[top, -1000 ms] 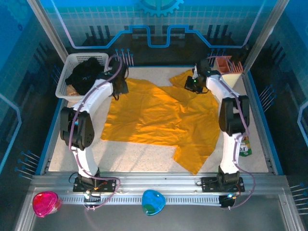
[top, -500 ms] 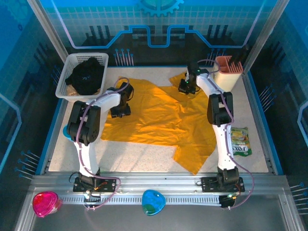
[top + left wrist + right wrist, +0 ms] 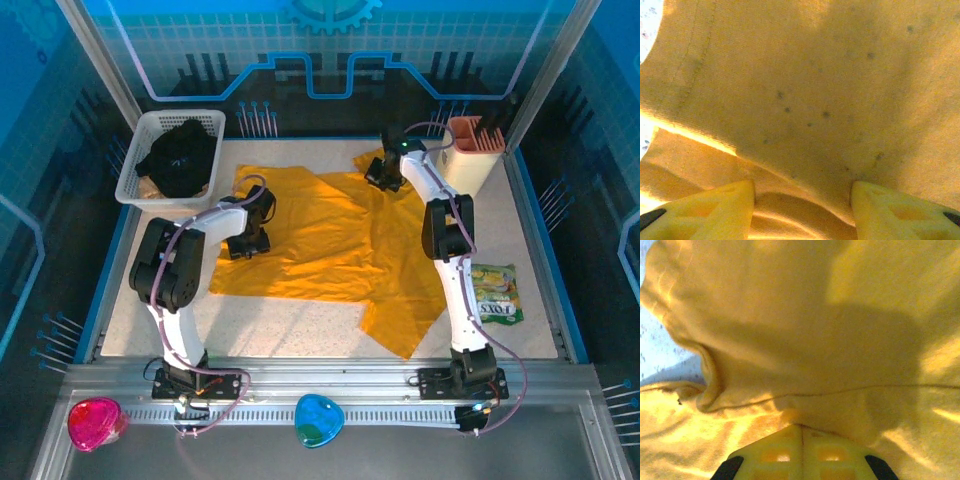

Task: Fold and stack the t-shirts

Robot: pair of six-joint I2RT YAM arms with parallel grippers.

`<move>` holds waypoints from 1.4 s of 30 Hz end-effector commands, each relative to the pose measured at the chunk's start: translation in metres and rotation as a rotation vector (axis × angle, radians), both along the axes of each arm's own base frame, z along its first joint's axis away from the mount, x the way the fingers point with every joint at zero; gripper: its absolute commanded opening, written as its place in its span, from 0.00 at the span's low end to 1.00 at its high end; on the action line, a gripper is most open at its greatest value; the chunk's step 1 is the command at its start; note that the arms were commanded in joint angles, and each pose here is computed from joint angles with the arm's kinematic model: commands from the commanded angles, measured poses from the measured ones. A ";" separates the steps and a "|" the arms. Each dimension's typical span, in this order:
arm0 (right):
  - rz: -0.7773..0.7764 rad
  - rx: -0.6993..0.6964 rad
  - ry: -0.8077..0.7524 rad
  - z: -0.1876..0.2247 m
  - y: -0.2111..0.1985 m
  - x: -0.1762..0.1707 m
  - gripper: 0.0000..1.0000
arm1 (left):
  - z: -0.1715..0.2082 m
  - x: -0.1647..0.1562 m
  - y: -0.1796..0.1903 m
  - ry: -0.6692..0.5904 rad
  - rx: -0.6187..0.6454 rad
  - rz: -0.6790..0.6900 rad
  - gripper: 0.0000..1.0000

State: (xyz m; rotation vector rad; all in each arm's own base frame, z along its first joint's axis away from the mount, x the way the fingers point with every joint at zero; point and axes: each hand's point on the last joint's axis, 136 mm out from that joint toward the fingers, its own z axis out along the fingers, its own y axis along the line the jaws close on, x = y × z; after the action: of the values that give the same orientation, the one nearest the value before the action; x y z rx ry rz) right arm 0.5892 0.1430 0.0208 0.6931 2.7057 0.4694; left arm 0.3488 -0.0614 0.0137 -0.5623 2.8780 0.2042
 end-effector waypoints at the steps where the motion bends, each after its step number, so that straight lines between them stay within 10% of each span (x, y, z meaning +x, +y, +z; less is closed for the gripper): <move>1: -0.118 -0.049 0.116 -0.048 -0.038 -0.010 0.00 | -0.014 -0.027 0.000 0.104 -0.003 0.010 0.55; 13: 0.078 0.076 -0.048 0.013 -0.003 0.006 0.02 | 0.020 -0.006 -0.004 0.010 -0.010 0.016 0.55; 22: 0.186 -0.077 -0.223 0.121 -0.012 -0.067 0.20 | 0.080 0.009 -0.003 -0.163 -0.027 0.009 0.58; 29: 0.147 -0.127 -0.089 0.074 -0.049 -0.111 0.00 | 0.061 0.045 -0.013 -0.163 -0.026 -0.008 0.58; 42: 0.096 -0.272 0.171 -0.003 -0.091 -0.144 0.00 | 0.012 0.083 -0.021 -0.167 -0.064 0.097 0.56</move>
State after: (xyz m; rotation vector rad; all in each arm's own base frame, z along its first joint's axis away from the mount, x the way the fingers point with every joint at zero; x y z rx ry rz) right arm 0.4657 0.0684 0.0236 0.5137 2.8507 0.2001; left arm 0.4307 -0.0829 0.0335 -0.6203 2.7252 0.1004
